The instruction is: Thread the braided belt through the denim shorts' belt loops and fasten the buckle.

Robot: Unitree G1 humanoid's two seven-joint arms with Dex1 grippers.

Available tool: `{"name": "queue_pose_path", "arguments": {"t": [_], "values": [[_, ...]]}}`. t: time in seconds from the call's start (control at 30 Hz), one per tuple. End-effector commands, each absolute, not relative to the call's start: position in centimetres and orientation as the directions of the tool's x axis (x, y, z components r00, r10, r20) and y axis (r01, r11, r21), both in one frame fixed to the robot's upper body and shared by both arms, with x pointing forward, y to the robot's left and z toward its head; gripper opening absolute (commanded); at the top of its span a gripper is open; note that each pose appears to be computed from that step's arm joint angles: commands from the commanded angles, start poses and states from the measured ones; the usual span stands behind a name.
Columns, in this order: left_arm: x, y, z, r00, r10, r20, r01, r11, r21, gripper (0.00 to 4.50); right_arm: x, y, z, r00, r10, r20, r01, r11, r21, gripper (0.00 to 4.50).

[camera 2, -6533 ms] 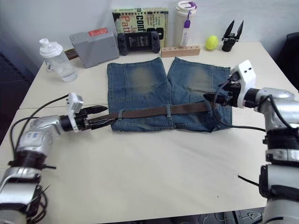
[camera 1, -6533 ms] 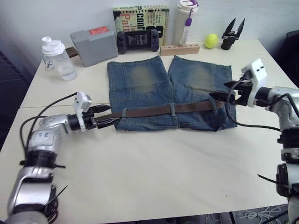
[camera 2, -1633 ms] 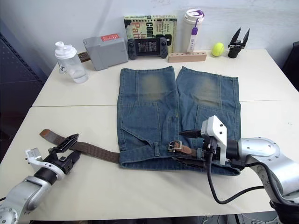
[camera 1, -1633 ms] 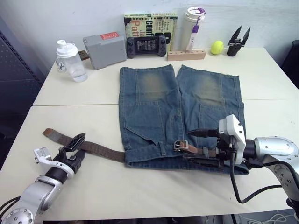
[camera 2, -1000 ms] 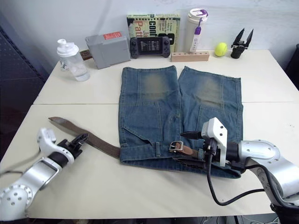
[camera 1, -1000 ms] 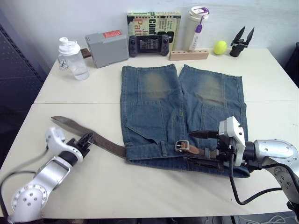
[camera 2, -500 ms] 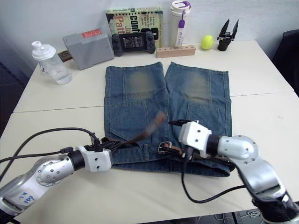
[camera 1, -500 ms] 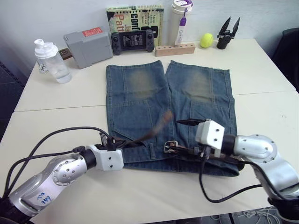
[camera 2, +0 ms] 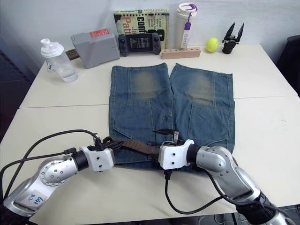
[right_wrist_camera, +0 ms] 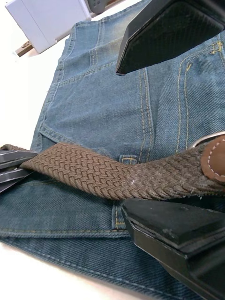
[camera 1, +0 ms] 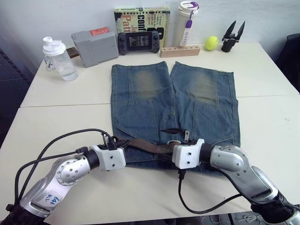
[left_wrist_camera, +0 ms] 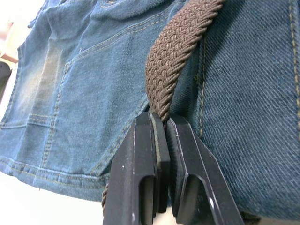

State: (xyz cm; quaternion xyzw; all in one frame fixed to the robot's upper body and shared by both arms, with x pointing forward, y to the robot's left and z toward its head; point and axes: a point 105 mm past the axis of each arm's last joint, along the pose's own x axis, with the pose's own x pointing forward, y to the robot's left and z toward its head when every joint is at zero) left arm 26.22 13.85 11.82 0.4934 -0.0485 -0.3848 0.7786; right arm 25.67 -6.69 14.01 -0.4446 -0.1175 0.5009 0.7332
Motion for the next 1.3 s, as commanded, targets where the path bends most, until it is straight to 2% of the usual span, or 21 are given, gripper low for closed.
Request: {"name": "queue_pose_path", "arguments": {"t": [0.03,0.1,0.23,0.27,0.3,0.4,0.53,0.63,0.77,0.87,1.07,1.3], "values": [[26.3,14.5,12.1,0.724,-0.626,-0.289,0.534,0.244,0.810,0.00,25.8,-7.6,15.2,0.501,0.833,-0.233,-0.587,0.130,-0.799,3.66],[26.2,14.6,12.1,0.729,-0.624,-0.282,0.534,0.260,0.804,0.00,25.8,-8.1,15.4,0.513,0.824,-0.240,-0.590,0.135,-0.796,2.87],[26.2,14.7,12.2,0.737,-0.623,-0.264,0.532,0.292,0.795,0.00,26.0,-9.0,15.4,0.539,0.803,-0.253,-0.587,0.143,-0.797,0.78],[26.2,14.7,12.2,0.736,-0.624,-0.264,0.532,0.291,0.795,0.00,26.1,-9.1,15.3,0.543,0.799,-0.259,-0.588,0.142,-0.796,0.37],[26.3,14.7,12.2,0.738,-0.624,-0.257,0.533,0.304,0.790,0.00,26.1,-9.2,15.2,0.545,0.797,-0.261,-0.589,0.142,-0.796,0.17],[26.3,14.8,12.1,0.740,-0.622,-0.258,0.535,0.310,0.786,0.00,26.0,-9.1,14.9,0.538,0.801,-0.263,-0.601,0.144,-0.786,0.17],[26.5,14.8,12.1,0.744,-0.617,-0.257,0.536,0.321,0.781,0.00,25.8,-9.1,16.1,0.541,0.814,-0.210,-0.623,0.220,-0.751,0.17],[26.3,14.6,12.4,0.740,-0.628,-0.242,0.541,0.342,0.768,0.00,24.7,-9.3,16.5,0.500,0.841,-0.208,-0.668,0.221,-0.711,0.96],[26.1,14.5,12.7,0.740,-0.636,-0.220,0.546,0.375,0.750,0.00,23.4,-9.0,15.9,0.448,0.858,-0.250,-0.704,0.167,-0.690,2.75],[25.9,14.4,12.9,0.741,-0.639,-0.209,0.545,0.389,0.743,0.00,23.4,-9.1,15.6,0.452,0.854,-0.257,-0.708,0.168,-0.686,2.75],[25.7,14.2,13.1,0.736,-0.647,-0.199,0.549,0.399,0.734,0.00,24.8,-9.8,14.5,0.529,0.800,-0.284,-0.665,0.182,-0.725,2.75],[25.7,14.3,13.2,0.737,-0.646,-0.199,0.550,0.402,0.732,0.00,25.1,-9.7,13.8,0.538,0.790,-0.294,-0.660,0.178,-0.730,2.75]]}}
